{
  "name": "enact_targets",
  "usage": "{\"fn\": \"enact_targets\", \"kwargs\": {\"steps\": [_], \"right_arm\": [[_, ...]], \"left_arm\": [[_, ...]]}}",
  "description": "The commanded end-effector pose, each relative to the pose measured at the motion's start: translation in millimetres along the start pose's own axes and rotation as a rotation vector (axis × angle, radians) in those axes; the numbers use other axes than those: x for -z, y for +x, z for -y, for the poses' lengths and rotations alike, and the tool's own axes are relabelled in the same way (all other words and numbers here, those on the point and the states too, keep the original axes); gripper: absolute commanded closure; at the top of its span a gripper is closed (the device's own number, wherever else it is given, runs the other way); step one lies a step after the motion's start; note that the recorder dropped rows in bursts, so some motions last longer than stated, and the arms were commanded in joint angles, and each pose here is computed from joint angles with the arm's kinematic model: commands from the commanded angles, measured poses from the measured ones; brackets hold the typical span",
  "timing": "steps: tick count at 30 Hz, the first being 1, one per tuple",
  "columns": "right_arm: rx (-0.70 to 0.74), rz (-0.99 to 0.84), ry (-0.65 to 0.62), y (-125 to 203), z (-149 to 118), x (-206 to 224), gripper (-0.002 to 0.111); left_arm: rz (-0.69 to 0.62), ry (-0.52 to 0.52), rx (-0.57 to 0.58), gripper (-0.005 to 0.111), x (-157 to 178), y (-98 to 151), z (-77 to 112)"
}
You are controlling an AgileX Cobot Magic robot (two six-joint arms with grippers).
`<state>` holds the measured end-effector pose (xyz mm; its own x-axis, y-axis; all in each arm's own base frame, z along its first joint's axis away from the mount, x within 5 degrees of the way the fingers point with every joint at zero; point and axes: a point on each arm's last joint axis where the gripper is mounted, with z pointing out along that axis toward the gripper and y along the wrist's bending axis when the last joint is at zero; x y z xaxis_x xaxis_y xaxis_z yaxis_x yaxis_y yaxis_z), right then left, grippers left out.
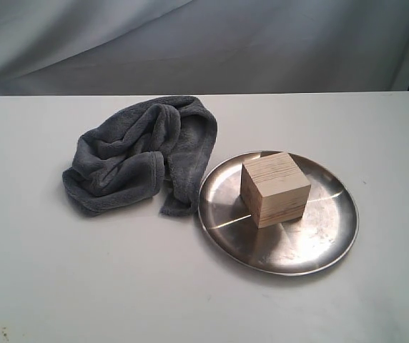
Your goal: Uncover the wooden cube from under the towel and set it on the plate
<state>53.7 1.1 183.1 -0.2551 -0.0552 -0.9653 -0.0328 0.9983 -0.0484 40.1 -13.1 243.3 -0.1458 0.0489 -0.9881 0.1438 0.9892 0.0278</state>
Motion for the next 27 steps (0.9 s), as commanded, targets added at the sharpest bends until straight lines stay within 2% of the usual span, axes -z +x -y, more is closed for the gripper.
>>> {"fn": "enact_targets", "kwargs": {"steps": [1,6,10,13,16,19,27], "right_arm": [[-0.001,0.003,-0.002,1,0,0,0.108],[-0.001,0.003,-0.002,1,0,0,0.108],[-0.001,0.003,-0.002,1,0,0,0.108],[-0.001,0.003,-0.002,1,0,0,0.108],[-0.001,0.003,-0.002,1,0,0,0.108],[-0.001,0.003,-0.002,1,0,0,0.108],[-0.001,0.003,-0.002,1,0,0,0.108]], "left_arm": [[0.060,-0.008,0.040,0.107,0,-4,-0.7],[0.078,-0.022,0.040,0.107,0,-6,-2.0],[0.041,-0.153,0.215,0.107,-4,8,-14.4],[0.046,-0.156,0.250,0.107,-10,21,-15.0],[0.008,-0.159,0.243,0.107,-15,34,-15.0],[-0.028,-0.160,0.176,0.107,-17,44,-14.9],[-0.065,-0.163,0.085,0.107,-17,47,-15.3]]}}
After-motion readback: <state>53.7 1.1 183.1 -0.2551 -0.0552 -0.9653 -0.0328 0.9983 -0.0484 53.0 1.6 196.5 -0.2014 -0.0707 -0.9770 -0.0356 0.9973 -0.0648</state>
